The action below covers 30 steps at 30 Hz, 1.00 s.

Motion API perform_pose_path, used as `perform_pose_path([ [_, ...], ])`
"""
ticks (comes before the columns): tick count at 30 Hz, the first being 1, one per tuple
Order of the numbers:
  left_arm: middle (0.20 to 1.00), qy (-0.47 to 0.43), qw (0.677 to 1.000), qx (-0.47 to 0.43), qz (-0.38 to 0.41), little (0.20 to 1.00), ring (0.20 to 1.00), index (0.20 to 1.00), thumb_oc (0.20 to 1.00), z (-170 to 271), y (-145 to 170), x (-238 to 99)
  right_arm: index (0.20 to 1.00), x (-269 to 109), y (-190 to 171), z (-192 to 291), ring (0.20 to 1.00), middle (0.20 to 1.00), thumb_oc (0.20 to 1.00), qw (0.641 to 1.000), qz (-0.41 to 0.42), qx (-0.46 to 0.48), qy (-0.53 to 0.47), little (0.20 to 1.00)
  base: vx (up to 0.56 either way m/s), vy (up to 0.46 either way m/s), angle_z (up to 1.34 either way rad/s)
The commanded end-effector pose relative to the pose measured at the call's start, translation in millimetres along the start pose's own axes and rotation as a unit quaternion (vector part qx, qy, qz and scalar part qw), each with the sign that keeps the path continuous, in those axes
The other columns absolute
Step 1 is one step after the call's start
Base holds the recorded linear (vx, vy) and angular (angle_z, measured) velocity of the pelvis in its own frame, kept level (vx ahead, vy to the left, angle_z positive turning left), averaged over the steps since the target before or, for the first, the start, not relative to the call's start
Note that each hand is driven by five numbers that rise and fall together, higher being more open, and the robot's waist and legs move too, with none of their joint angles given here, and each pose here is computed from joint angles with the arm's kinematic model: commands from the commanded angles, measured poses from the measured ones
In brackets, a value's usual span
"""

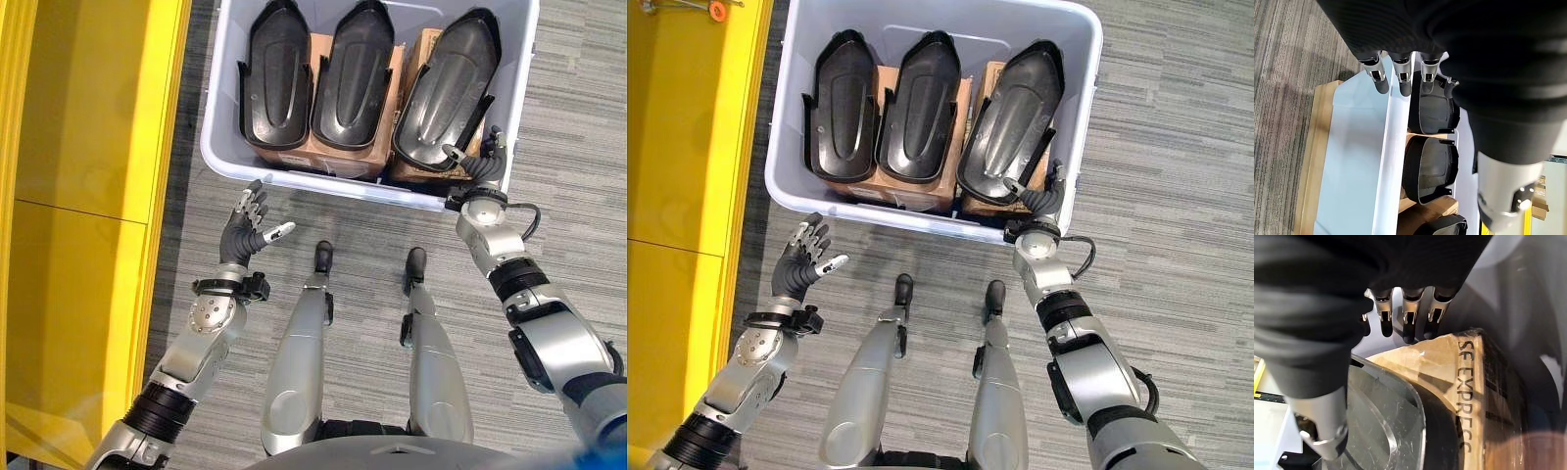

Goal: Move parts from the plastic box to the shelf.

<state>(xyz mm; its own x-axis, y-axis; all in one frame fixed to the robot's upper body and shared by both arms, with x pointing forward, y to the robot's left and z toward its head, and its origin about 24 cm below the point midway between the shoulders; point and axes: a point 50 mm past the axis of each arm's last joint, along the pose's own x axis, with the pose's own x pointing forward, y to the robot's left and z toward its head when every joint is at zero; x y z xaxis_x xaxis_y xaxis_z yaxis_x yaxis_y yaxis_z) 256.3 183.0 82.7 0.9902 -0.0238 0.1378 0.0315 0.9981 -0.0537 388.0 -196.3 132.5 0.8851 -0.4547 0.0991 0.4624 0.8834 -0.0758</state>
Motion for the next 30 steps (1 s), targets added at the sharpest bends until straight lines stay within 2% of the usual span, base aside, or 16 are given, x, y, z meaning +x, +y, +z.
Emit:
perform_pose_path([
  [1,1.000,-0.027,0.999,-0.007,-0.026,1.000,1.000,1.000,1.000,9.2,-6.5,-6.5,1.000,11.8,-11.2,23.8,1.000,1.000,1.000,0.999,-0.018,0.014,-0.037,1.000,0.00,0.000,0.00],
  [12,1.000,-0.038,0.999,-0.009,-0.031,1.000,1.000,1.000,1.000,13.9,-9.8,-4.3,1.000,27.5,-12.0,50.0,1.000,1.000,1.000,0.997,-0.031,-0.047,-0.060,1.000,0.00,0.000,0.00],
  [19,1.000,-0.044,0.998,-0.008,-0.035,1.000,1.000,1.000,1.000,16.4,-10.2,-3.3,1.000,35.2,-18.8,46.3,1.000,1.000,1.000,0.996,-0.035,-0.080,-0.034,1.000,0.01,0.000,0.07],
  [25,1.000,-0.051,0.998,-0.011,-0.034,1.000,1.000,1.000,1.000,18.2,-12.2,-0.7,1.000,39.6,-24.2,37.5,1.000,1.000,1.000,0.987,-0.032,-0.156,-0.013,1.000,0.00,0.002,0.02],
  [26,1.000,-0.052,0.998,-0.012,-0.034,1.000,1.000,1.000,1.000,18.6,-12.6,-0.1,0.812,40.0,-24.9,35.9,0.812,0.812,0.812,0.986,-0.032,-0.165,-0.009,0.812,0.01,-0.001,0.03],
  [27,1.000,-0.055,0.998,-0.013,-0.033,1.000,1.000,1.000,1.000,19.3,-13.0,1.0,0.523,40.5,-27.4,31.5,0.523,0.523,0.523,0.984,-0.033,-0.178,0.003,0.523,0.01,-0.002,0.04],
  [28,1.000,-0.055,0.998,-0.013,-0.033,1.000,1.000,1.000,1.000,19.3,-13.0,1.0,0.501,40.6,-27.4,31.6,0.501,0.501,0.501,0.984,-0.033,-0.178,0.003,0.501,0.01,-0.004,0.07],
  [30,1.000,-0.056,0.998,-0.012,-0.031,1.000,1.000,1.000,1.000,19.7,-12.7,1.5,0.200,40.4,-30.3,25.4,0.200,0.200,0.200,0.981,-0.031,-0.193,0.014,0.200,0.00,0.004,0.02],
])
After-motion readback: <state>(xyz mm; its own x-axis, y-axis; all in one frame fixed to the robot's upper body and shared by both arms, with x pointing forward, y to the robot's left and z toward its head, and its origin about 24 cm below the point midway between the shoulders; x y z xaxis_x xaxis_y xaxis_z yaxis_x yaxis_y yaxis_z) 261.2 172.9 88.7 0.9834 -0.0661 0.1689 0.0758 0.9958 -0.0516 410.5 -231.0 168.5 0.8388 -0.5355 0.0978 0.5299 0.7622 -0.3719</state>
